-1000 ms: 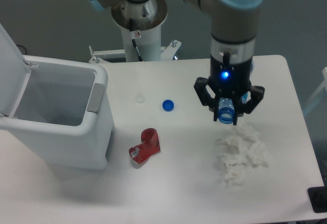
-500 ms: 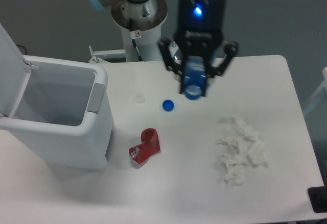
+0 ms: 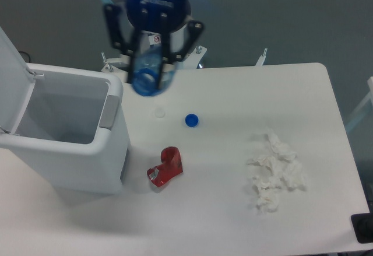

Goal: Place the plastic bottle in the trash can
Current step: 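Carry the bottle over toward the open white trash can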

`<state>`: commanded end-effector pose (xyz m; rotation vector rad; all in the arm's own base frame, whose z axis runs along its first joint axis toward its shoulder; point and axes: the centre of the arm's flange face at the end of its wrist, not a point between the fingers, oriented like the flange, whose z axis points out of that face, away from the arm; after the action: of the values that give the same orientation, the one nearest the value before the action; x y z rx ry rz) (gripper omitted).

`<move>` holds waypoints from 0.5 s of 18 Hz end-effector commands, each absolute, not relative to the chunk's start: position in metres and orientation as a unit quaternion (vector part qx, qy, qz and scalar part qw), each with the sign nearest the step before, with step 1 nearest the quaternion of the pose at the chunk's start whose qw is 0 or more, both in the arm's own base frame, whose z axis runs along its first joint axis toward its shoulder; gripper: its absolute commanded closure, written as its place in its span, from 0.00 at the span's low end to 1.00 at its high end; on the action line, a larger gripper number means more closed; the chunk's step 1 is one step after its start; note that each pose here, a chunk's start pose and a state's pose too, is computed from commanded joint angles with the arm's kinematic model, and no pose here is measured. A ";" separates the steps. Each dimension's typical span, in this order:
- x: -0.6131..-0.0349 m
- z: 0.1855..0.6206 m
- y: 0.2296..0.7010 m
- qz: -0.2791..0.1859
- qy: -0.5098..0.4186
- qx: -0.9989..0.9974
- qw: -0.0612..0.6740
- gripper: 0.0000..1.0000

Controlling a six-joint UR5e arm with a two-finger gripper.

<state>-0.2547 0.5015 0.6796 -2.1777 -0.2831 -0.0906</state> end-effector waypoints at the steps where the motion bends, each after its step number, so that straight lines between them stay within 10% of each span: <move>1: -0.249 0.683 0.500 -0.043 -0.114 -0.880 0.459 0.93; 9: -0.212 0.676 0.507 -0.061 -0.085 -0.876 0.472 0.93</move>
<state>-0.2122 0.5074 0.6756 -2.1441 -0.2072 -0.1499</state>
